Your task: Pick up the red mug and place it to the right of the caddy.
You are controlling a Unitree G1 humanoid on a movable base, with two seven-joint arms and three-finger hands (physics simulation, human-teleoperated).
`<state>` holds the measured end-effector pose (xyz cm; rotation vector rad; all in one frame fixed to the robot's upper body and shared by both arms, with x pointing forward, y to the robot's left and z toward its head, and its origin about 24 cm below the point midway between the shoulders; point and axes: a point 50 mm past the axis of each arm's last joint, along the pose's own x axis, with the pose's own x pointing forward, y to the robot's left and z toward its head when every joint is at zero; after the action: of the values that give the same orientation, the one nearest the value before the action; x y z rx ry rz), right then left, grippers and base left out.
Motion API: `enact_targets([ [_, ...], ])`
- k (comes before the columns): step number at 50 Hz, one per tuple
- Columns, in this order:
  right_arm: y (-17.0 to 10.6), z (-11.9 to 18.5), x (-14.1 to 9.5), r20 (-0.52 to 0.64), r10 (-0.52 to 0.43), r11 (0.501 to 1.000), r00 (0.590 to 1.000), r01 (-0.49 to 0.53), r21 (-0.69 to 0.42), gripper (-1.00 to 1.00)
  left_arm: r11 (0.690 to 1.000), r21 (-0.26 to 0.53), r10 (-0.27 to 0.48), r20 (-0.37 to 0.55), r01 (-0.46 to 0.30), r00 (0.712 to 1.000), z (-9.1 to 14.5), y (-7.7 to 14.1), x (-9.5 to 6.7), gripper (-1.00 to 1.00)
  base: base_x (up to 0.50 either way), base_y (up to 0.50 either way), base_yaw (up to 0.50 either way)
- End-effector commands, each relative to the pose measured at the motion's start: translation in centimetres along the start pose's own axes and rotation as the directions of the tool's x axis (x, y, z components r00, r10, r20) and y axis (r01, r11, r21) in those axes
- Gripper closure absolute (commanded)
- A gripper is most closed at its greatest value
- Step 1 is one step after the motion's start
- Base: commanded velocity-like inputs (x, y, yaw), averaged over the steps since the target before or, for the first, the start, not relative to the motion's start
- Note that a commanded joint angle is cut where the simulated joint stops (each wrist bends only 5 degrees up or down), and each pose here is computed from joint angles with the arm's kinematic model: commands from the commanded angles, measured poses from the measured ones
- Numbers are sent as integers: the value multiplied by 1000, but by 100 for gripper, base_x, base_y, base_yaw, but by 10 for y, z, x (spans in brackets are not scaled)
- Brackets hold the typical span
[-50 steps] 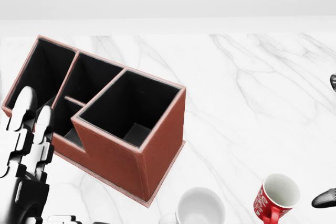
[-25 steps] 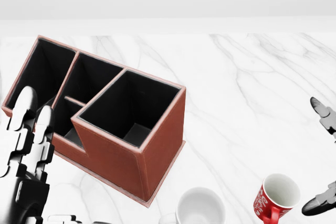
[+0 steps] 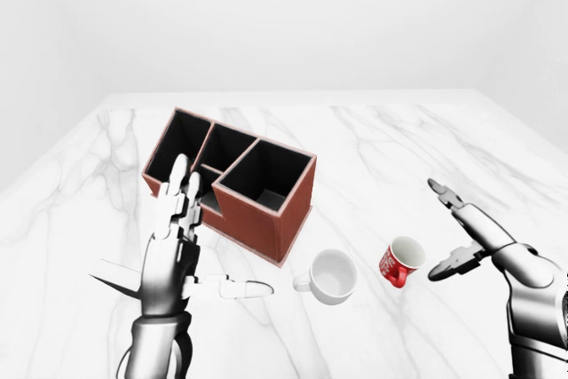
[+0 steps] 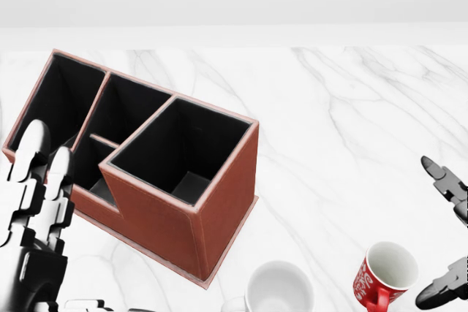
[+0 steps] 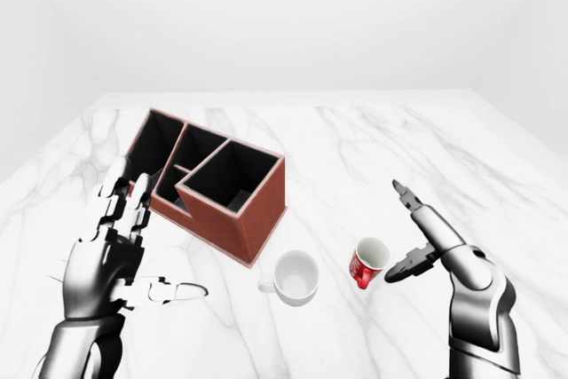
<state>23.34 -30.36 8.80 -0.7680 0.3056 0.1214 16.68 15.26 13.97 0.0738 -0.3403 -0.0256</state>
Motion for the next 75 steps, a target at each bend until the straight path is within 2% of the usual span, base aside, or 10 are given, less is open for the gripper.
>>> enact_targets([
  [1,3,-10,11,-50,37,999,998,-36,13,-100,1000,0,2,5,-2,1000,1,1,1,-100,0,0,0],
  [23,14,-7,22,-70,51,998,996,-53,-34,-100,1000,1,3,-5,-3,1000,-1,1,0,-100,0,0,0],
  [43,30,-21,28,-124,75,997,989,-76,-6,-100,1000,2,8,5,-8,1000,1,3,0,-100,0,0,0],
  [75,33,-27,30,-157,88,996,984,-92,-18,-100,1000,4,17,20,-17,1000,4,6,0,-100,0,0,0],
])
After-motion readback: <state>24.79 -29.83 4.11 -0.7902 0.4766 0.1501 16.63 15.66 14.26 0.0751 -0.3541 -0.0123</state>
